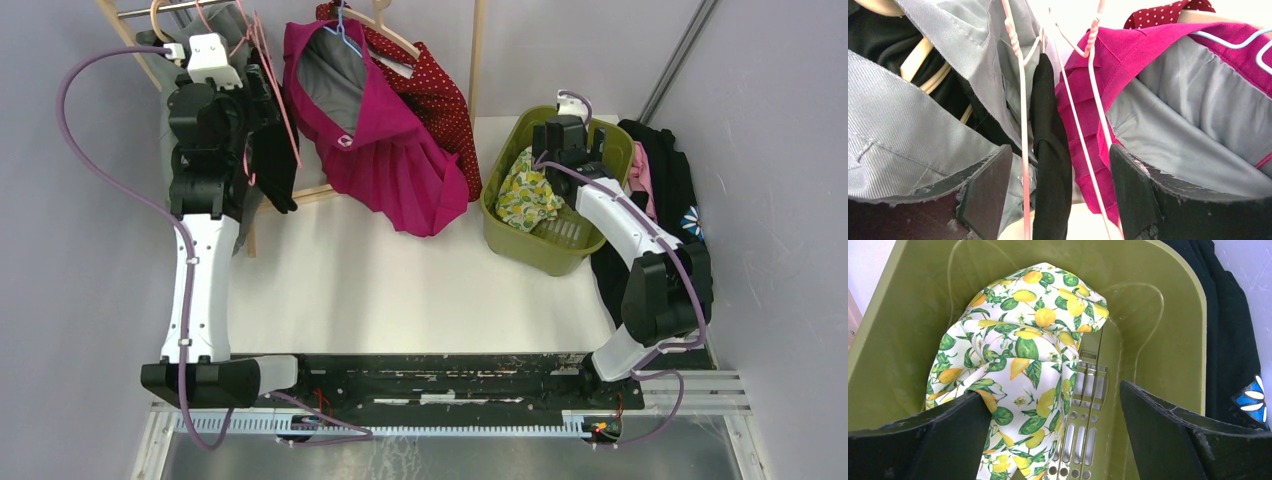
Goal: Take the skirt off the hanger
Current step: Place the hanger at the clothesline, then pick up the hanger from the clothesline.
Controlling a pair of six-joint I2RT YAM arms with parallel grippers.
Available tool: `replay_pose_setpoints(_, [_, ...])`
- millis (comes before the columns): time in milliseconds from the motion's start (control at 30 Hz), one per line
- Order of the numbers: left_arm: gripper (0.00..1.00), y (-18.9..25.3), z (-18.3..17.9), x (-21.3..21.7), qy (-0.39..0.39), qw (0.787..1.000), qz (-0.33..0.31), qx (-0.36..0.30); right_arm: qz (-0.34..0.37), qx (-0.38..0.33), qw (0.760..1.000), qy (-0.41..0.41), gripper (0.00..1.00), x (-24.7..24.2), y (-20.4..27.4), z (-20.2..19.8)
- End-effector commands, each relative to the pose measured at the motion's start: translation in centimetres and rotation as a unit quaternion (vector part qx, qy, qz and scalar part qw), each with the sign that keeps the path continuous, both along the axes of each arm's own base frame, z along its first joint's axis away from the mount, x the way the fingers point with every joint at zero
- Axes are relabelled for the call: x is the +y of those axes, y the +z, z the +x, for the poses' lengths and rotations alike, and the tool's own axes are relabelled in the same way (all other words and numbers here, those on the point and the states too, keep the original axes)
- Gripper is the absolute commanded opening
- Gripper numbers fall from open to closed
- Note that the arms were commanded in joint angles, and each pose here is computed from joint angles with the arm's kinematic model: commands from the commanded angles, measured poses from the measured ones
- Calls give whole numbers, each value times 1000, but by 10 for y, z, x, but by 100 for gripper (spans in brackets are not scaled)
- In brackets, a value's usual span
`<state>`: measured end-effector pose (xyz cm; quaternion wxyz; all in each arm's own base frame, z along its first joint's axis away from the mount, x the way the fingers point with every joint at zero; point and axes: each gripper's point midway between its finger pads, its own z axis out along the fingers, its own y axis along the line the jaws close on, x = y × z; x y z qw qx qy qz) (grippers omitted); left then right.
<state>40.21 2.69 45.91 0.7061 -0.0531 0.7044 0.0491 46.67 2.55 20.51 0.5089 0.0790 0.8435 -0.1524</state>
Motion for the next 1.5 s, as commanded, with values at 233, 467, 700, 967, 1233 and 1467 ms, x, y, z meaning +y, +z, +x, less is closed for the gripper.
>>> replay_pose_setpoints(233, [77,34,17,13,-31,999,11,-35,15,-19,1000,-3,100,4,2,4])
replay_pose_setpoints(467, [75,-13,39,23,-32,999,-22,2,13,-20,1000,-4,100,4,1,2])
replay_pose_setpoints(700, [69,-35,52,27,-29,998,-42,24,10,-18,1000,-6,100,3,0,5])
replay_pose_setpoints(967, [4,-52,60,38,-13,997,-59,48,0,-16,1000,-8,100,0,0,3])
replay_pose_setpoints(1233, [3,-30,63,26,-60,996,-61,26,1,-14,1000,-8,100,0,-1,1])
replay_pose_setpoints(1467, [3,49,35,17,-70,994,-64,-53,6,-10,1000,-3,100,3,-7,2])
